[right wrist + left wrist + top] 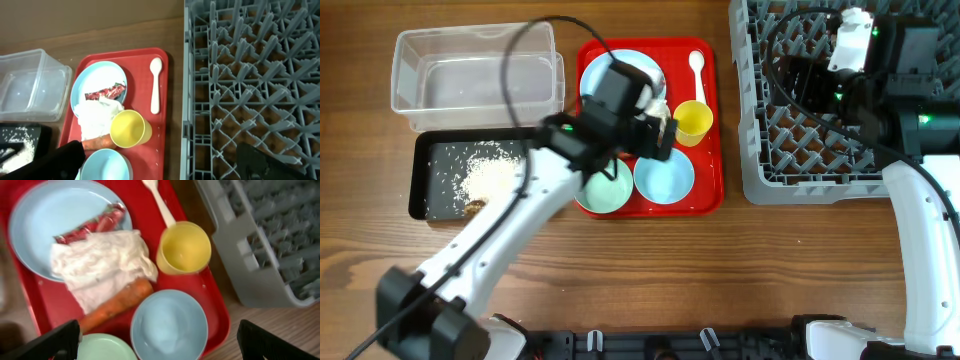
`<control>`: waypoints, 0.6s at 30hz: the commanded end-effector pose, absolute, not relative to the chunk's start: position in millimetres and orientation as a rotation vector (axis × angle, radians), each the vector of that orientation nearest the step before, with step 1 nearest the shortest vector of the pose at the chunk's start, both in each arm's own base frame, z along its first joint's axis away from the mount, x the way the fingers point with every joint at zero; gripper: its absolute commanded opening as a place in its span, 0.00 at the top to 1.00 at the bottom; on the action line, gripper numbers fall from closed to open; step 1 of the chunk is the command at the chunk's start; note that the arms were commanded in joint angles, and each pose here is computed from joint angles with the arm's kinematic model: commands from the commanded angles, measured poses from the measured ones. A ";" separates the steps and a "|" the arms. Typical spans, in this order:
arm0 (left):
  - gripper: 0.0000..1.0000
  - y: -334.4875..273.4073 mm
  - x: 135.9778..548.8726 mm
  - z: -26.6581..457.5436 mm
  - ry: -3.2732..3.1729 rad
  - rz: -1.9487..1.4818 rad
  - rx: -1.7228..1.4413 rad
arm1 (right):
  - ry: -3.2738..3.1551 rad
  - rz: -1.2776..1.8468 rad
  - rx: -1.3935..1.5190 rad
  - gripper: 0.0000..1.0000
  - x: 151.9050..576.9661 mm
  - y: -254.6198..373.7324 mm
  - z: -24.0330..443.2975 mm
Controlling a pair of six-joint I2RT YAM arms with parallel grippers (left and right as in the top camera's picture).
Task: Sort waste into correct bins and load items into the dishwasher rack
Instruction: 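Set the blue bowl back on the red tray with the left gripper, then grasp the white tissue on the blue plate with the left gripper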
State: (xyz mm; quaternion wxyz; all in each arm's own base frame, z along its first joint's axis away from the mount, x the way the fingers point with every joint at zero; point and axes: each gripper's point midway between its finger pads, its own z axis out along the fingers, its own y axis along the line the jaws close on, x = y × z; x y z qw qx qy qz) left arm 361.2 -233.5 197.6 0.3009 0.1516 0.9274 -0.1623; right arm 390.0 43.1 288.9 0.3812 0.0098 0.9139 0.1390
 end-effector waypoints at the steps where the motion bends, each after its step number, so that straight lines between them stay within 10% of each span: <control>1: 0.00 -200.3 397.0 256.5 2.315 -0.467 0.312 | 2.261 0.391 0.008 0.00 397.2 48.2 315.8; 8: 0.00 -161.9 500.2 324.4 2.056 -0.301 0.353 | 2.250 0.411 0.020 0.00 398.7 49.8 318.5; 18: 0.00 -197.5 507.4 113.4 2.474 -0.248 0.672 | 2.361 0.404 0.035 0.00 381.3 48.5 297.7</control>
